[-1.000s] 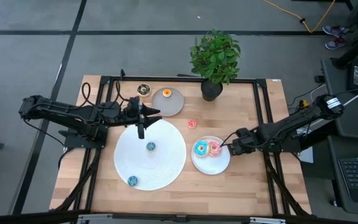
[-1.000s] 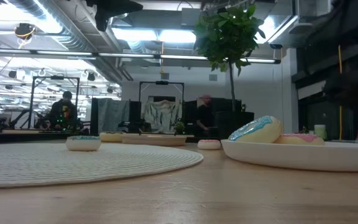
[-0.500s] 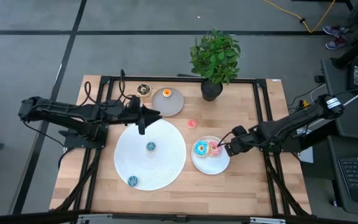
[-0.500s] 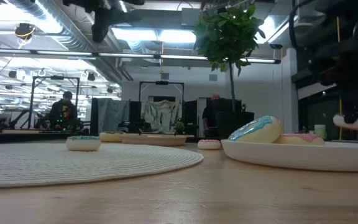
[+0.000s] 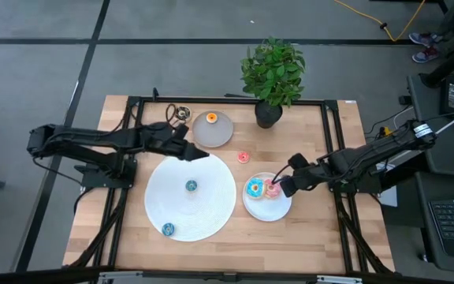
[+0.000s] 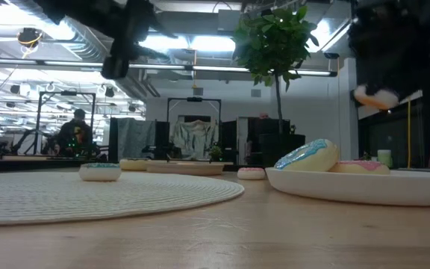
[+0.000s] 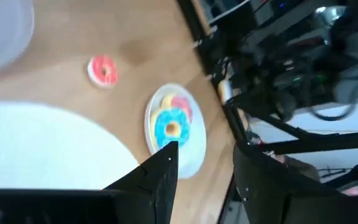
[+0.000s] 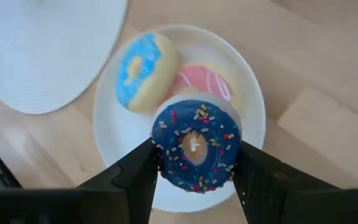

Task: Pick & Place donuts
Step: Put the small purple donut on the brown plate

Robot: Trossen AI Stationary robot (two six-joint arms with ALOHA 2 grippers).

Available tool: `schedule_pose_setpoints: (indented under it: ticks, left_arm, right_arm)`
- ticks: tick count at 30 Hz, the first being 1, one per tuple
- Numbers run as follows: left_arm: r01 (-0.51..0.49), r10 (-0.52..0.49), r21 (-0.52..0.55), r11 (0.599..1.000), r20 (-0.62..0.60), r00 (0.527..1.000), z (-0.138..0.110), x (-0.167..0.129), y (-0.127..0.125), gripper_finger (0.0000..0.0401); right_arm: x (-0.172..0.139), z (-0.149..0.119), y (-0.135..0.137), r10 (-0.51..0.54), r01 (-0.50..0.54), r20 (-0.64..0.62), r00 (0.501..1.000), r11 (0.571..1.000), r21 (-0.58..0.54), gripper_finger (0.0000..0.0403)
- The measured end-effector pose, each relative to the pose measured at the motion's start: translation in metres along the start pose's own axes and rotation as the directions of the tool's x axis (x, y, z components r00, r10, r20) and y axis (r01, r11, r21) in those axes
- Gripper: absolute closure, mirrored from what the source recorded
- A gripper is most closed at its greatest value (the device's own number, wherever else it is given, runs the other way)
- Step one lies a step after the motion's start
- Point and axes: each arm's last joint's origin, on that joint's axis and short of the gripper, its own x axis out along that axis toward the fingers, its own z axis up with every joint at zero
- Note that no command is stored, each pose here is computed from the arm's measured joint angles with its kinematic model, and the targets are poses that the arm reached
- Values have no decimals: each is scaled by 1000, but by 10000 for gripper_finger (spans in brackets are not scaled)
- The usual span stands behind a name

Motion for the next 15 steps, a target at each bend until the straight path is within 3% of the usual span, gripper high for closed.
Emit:
schedule_pose_setpoints:
  ticks: [6, 11, 15]
  left_arm:
    - [33, -44, -132, 991, -86, 995, 0, 23, 5, 256]
    - [141, -155, -225, 964, -48, 987, 3, 42, 1, 256]
    - [136, -159, -323, 937, -48, 986, 2, 59, 7, 256]
  right_arm:
    - [-6, 3, 7, 32, -30, 17, 999, 996, -82, 212]
    - [-9, 6, 12, 69, -63, 27, 997, 981, -181, 212]
    - [-11, 7, 16, 100, -89, 36, 994, 966, -242, 212]
